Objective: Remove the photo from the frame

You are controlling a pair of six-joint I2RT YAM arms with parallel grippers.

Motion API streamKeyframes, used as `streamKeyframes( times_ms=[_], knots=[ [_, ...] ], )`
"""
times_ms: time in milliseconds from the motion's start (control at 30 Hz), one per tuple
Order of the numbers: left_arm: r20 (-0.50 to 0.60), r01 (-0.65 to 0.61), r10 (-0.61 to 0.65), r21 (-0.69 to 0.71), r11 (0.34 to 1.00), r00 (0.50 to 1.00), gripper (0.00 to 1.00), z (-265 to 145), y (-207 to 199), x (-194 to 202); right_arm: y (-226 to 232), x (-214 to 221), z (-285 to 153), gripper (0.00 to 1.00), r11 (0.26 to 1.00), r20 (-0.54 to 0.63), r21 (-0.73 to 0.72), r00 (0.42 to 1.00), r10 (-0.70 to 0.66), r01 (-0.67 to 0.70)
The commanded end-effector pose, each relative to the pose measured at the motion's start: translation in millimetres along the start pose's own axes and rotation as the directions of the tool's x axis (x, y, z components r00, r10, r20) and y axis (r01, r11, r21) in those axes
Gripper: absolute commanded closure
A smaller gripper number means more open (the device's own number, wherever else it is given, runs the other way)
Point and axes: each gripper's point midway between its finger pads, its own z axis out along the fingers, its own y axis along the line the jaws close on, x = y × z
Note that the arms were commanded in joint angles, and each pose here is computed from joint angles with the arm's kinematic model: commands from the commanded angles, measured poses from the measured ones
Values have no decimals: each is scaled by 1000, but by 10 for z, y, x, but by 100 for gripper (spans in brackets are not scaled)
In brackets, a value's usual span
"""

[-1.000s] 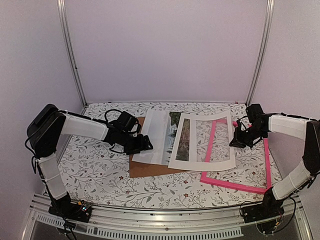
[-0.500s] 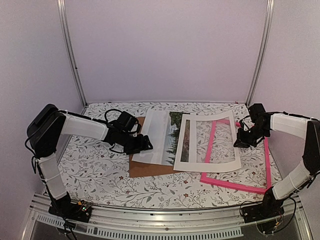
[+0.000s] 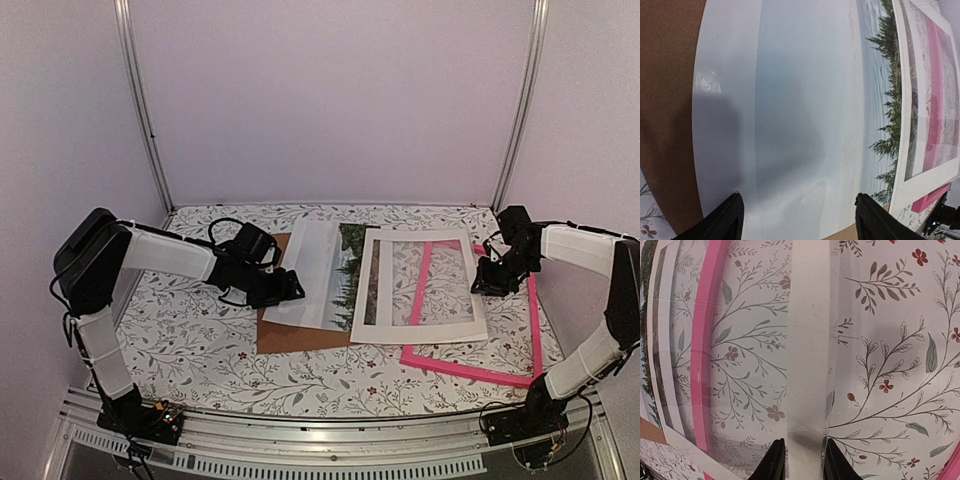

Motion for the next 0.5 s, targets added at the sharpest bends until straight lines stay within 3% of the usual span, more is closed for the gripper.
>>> streamKeyframes(
  times_ms=[0, 467],
  knots=[
    [-23, 15, -17, -74, 997, 1000, 21, 29, 251, 106, -65, -93, -56, 65, 999, 26, 43, 1000, -5, 3],
    [-4, 14, -14, -72, 997, 1000, 21, -27, 226, 58, -94, -187, -169, 11, 997, 72, 73, 997, 5, -11]
  ],
)
